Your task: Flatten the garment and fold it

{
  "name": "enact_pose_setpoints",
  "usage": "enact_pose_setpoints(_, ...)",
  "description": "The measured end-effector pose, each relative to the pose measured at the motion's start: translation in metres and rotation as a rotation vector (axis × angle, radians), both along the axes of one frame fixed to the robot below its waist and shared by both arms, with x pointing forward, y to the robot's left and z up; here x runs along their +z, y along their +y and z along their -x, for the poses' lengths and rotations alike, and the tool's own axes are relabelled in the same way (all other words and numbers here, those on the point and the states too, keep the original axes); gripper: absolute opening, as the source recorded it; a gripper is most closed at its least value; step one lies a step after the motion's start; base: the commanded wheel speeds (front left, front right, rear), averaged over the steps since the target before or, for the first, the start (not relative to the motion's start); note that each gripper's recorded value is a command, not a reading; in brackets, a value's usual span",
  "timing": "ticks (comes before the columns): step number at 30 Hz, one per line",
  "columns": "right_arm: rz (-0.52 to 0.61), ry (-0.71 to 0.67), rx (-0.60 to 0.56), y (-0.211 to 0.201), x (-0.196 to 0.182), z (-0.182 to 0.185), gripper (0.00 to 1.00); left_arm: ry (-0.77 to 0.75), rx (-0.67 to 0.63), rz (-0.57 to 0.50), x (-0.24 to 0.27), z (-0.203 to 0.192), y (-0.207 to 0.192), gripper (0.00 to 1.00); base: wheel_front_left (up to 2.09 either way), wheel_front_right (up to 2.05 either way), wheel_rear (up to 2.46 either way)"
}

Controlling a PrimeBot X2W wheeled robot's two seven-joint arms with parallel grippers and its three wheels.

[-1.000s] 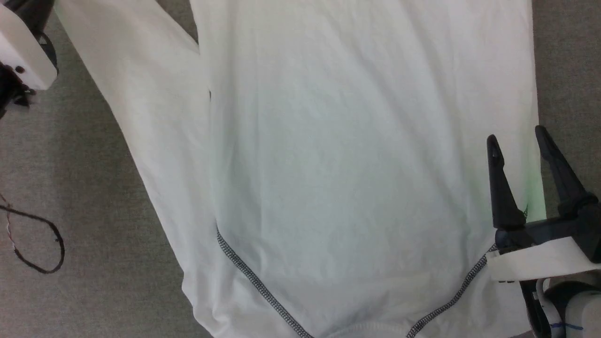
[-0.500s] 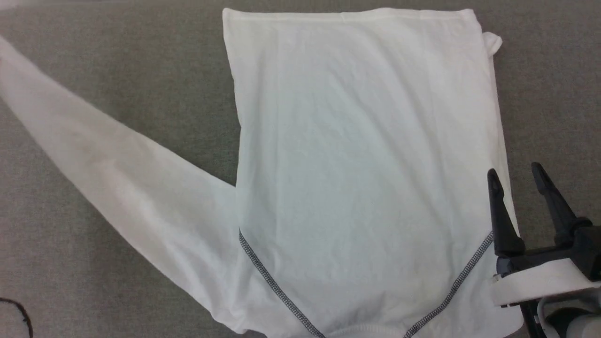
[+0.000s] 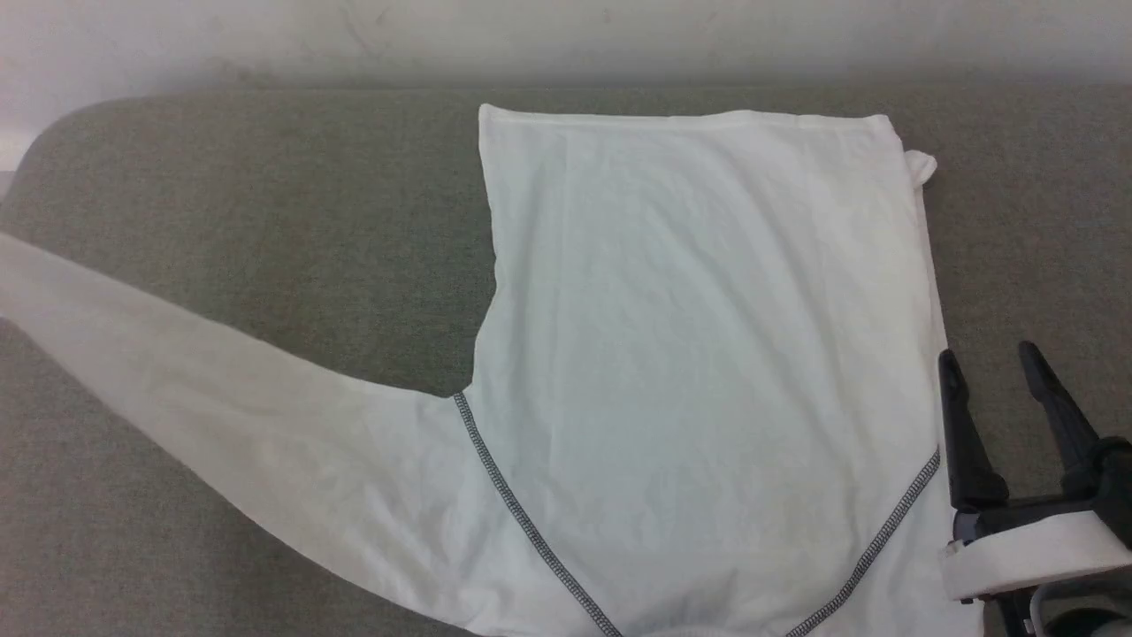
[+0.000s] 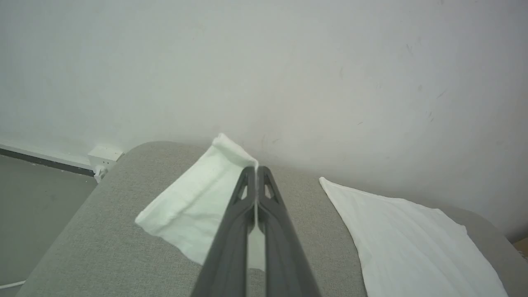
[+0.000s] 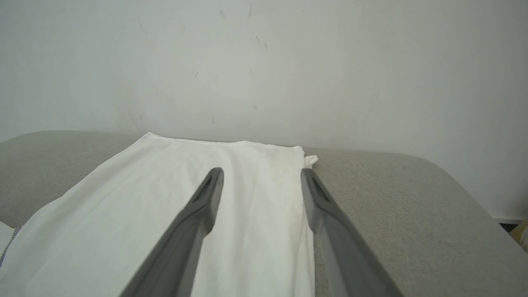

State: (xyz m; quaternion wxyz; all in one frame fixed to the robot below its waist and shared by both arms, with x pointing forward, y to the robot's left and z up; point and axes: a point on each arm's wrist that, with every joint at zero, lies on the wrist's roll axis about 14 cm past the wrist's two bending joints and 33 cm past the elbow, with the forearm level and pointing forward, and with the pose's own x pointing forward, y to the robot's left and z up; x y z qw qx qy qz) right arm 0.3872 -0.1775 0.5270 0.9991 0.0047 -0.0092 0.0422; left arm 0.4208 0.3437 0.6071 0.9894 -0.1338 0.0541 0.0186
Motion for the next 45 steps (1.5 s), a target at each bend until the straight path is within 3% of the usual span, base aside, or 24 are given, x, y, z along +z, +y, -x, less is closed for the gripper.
enact_pose_setpoints(9, 0.005, -0.047, -0.007, -0.003, 0.018, 0.005, 1.00, -0.133, -0.229, -0.033, 0.050, 0.015, -0.090, 0.00, 0.00, 0.00, 0.00)
enact_pose_setpoints(16, 0.013, -0.084, -0.052, -0.019, 0.031, 0.012, 1.00, -0.193, -0.473, 0.002, 0.074, 0.020, -0.193, 0.00, 0.00, 0.00, 0.00)
enact_pose_setpoints(22, 0.030, -0.114, -0.105, -0.037, 0.043, 0.017, 1.00, -0.141, -0.713, 0.036, 0.060, 0.033, -0.288, 0.00, 0.00, 0.00, 0.00)
enact_pose_setpoints(28, 0.050, -0.110, -0.172, -0.059, 0.046, 0.023, 1.00, -0.052, -0.898, 0.045, 0.021, 0.048, -0.368, 0.00, 0.00, 0.00, 0.00)
enact_pose_setpoints(33, 0.073, -0.112, -0.235, -0.080, 0.049, 0.031, 1.00, 0.032, -0.981, 0.087, -0.023, 0.063, -0.419, 0.00, 0.00, 0.00, 0.00)
enact_pose_setpoints(45, 0.071, -0.051, -0.292, -0.097, 0.031, 0.037, 1.00, 0.255, -1.167, 0.042, -0.130, 0.104, -0.475, 0.00, 0.00, 0.00, 0.00)
